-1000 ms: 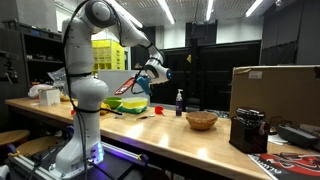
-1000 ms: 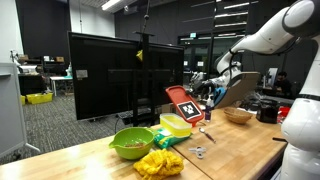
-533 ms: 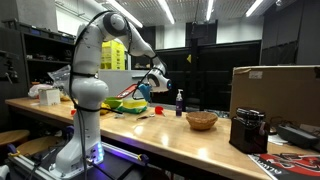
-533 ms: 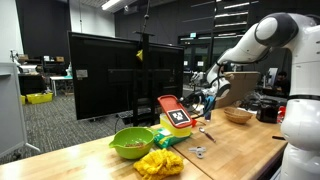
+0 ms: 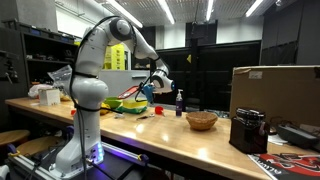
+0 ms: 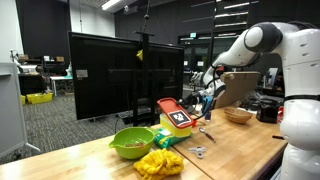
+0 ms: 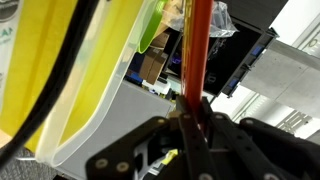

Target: Put the orange lid on the yellow lunchbox

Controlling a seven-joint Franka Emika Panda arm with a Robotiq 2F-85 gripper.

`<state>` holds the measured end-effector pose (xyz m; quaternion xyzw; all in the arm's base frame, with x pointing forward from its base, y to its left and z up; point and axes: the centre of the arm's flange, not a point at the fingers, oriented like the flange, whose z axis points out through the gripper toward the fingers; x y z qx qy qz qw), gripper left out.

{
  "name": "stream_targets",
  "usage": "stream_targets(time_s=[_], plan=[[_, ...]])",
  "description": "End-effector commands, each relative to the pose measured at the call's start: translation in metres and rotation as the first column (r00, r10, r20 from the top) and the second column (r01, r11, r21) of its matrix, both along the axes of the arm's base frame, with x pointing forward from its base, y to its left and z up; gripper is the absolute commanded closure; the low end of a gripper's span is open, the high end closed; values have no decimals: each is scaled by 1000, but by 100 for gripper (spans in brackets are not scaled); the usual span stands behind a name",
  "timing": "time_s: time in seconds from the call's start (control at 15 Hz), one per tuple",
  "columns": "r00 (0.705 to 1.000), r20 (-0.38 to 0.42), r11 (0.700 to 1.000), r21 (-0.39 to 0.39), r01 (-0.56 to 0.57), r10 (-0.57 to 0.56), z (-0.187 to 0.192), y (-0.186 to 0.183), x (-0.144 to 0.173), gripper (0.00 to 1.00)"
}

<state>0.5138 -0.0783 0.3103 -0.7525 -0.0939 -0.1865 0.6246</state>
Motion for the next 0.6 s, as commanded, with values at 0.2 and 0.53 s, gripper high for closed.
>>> stream_targets(time_s=[0.2, 0.53], plan=[[990, -95, 994, 36, -100, 103, 10, -8, 10, 97], [984, -107, 990, 43, -136, 140, 13, -11, 10, 97]])
